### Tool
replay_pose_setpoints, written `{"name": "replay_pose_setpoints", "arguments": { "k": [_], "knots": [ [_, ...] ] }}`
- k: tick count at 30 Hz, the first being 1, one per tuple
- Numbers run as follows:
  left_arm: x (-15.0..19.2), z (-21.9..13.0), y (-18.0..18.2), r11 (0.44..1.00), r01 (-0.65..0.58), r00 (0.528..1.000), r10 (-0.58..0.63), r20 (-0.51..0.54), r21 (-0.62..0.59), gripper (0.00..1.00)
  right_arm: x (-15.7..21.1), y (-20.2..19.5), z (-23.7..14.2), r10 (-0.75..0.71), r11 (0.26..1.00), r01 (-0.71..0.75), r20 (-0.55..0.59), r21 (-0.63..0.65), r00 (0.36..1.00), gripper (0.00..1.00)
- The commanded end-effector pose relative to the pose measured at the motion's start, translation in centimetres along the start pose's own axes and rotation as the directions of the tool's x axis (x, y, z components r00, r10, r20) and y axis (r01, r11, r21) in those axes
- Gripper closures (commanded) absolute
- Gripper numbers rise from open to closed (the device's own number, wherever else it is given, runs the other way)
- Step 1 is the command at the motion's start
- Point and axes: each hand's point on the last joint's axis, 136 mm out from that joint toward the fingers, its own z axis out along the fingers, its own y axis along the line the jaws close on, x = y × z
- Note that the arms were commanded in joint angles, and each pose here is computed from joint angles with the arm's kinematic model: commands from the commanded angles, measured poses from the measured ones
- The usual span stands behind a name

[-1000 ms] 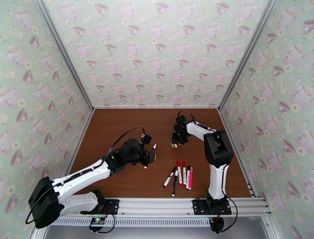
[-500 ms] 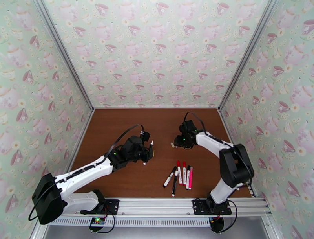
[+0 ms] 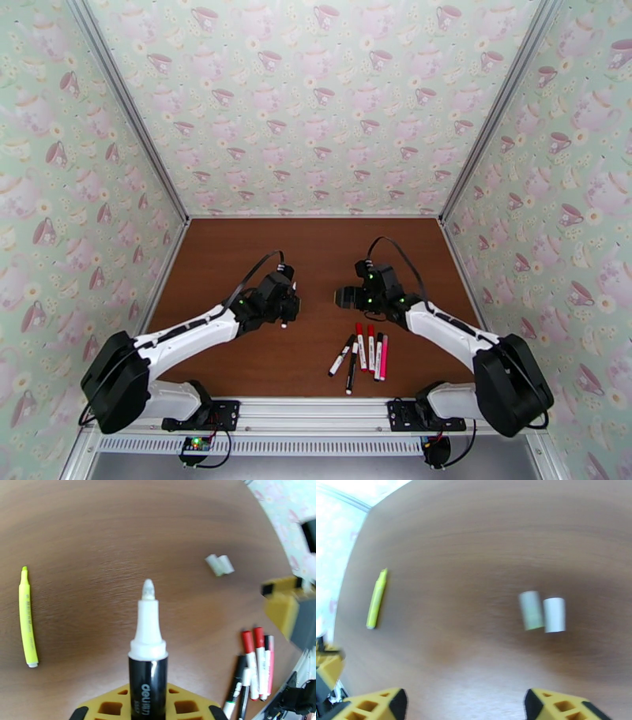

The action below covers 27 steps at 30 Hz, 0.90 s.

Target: Open the pen caps

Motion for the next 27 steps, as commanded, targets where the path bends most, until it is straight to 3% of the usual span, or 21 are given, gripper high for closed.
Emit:
{"name": "replay_pose_setpoints", "arguments": {
  "k": [1, 12, 20, 27],
  "knots": [
    [-1.8, 0.7, 0.8, 0.999, -0.010, 1.000, 0.011, 0.024, -0.037, 0.87, -0.9, 1.8, -0.6, -0.015, 0.999, 0.017, 0.090, -0.028, 0.996, 0.02],
    [-2.3, 4.5, 4.7, 0.975, -0.021, 1.000, 0.016, -0.022, -0.222, 0.85, -0.1, 5.0, -1.2, -0.064, 0.995, 0.071, 0.095, -0.074, 0.993, 0.00],
    [-2.9, 6.3, 6.9, 0.925, -0.033, 0.999, 0.016, -0.048, -0.379, 0.82, 0.9, 4.4, -0.3, -0.060, 0.997, 0.062, 0.049, -0.051, 0.997, 0.00],
    [-2.8, 7.8, 7.6, 0.903, -0.060, 0.995, 0.023, -0.093, -0.424, 0.80, 1.0, 4.2, -0.8, -0.056, 0.998, 0.058, 0.056, -0.029, 0.997, 0.00]
  ]
}}
